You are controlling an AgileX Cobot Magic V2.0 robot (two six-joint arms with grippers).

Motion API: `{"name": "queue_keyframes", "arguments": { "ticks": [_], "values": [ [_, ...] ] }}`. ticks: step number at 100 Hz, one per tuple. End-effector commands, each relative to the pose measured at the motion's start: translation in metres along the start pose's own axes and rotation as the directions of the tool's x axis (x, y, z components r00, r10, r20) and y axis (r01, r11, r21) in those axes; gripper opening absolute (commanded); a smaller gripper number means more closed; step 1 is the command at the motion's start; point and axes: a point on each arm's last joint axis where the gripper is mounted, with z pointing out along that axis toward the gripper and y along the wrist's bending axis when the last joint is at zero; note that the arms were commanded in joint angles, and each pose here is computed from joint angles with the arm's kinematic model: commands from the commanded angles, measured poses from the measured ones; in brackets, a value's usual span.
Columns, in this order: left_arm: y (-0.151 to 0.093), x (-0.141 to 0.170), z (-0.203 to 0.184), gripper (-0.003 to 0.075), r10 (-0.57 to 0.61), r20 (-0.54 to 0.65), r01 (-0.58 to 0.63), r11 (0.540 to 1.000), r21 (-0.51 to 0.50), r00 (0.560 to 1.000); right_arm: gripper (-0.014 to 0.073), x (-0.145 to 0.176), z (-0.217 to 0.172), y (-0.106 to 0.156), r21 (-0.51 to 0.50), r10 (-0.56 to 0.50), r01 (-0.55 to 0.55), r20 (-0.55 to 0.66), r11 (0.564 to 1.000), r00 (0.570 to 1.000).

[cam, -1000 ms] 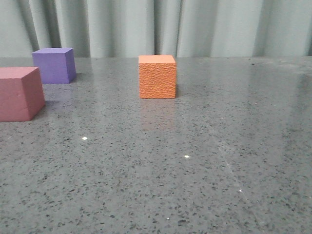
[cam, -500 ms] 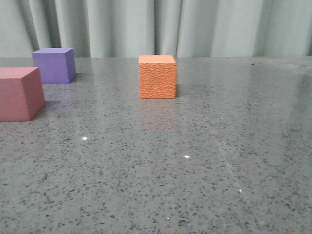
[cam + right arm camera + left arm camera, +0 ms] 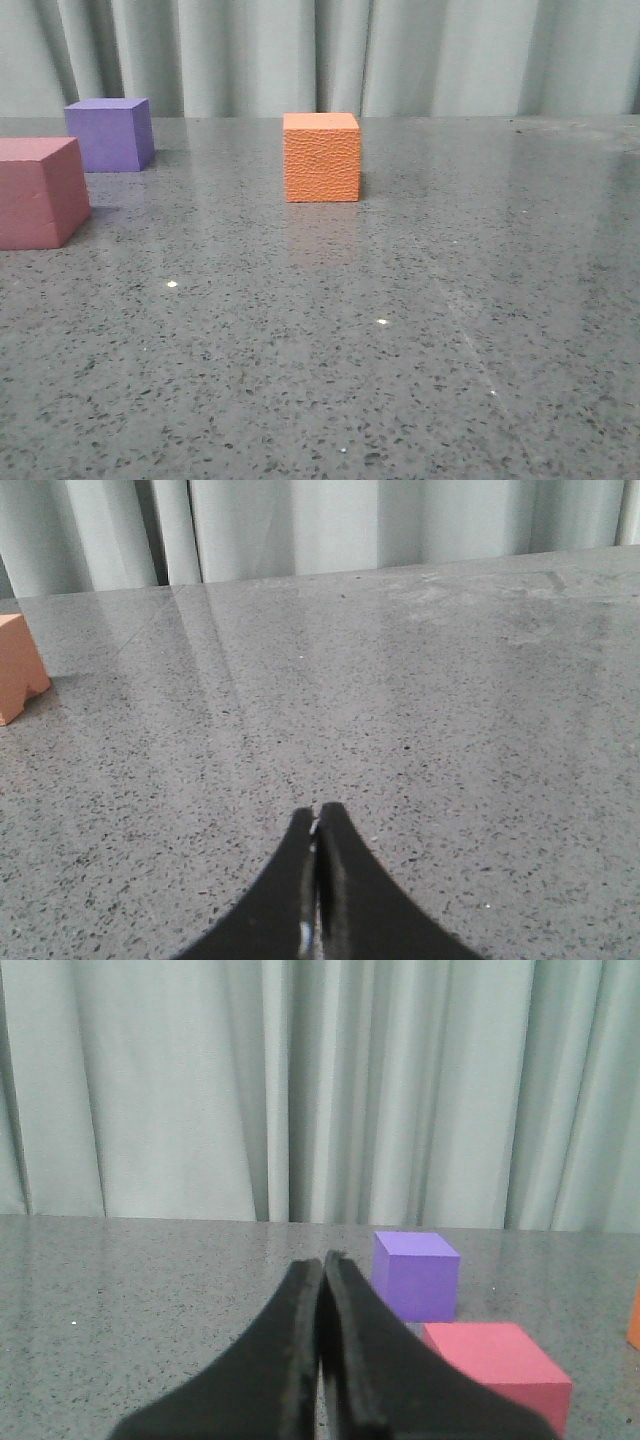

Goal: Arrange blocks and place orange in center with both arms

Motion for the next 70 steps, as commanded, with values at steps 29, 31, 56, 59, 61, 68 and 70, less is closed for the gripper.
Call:
{"name": "queue_keyframes", "arguments": {
  "ticks": [29,31,56,59,61,68,70],
  "values": [
    [-0.008,-0.109,0.073,-0.0019,-0.126,-0.314,0.113,0.992,-0.060,0.941,-0.0067,-0.013,-0.003,0.001,-0.008,-0.005,0.006,0.122,1.000,0.992],
    [-0.008,-0.113,0.078,-0.0019,-0.125,-0.334,0.110,0.992,-0.064,0.934,-0.0067,-0.013,-0.003,0.001,-0.008,-0.005,0.006,0.122,1.000,0.992],
    [-0.010,-0.142,0.136,-0.0019,-0.119,-0.472,0.089,0.992,-0.085,0.874,-0.0067,-0.013,-0.003,0.001,-0.008,-0.005,0.006,0.122,1.000,0.992],
    [-0.010,-0.144,0.141,-0.0019,-0.119,-0.472,0.089,0.992,-0.085,0.874,-0.0067,-0.013,-0.003,0.001,-0.008,-0.005,0.006,0.122,1.000,0.992],
    [-0.010,-0.144,0.144,-0.0019,-0.119,-0.476,0.088,0.992,-0.086,0.871,-0.0067,-0.013,-0.003,0.001,-0.008,-0.005,0.006,0.122,1.000,0.992],
    [-0.010,-0.144,0.151,-0.0019,-0.119,-0.480,0.088,0.992,-0.087,0.869,-0.0067,-0.013,-0.003,0.001,-0.008,-0.005,0.006,0.122,1.000,0.992],
    [-0.010,-0.143,0.153,-0.0019,-0.119,-0.481,0.088,0.992,-0.087,0.868,-0.0067,-0.013,-0.003,0.001,-0.008,-0.005,0.006,0.122,1.000,0.992]
  ]
}}
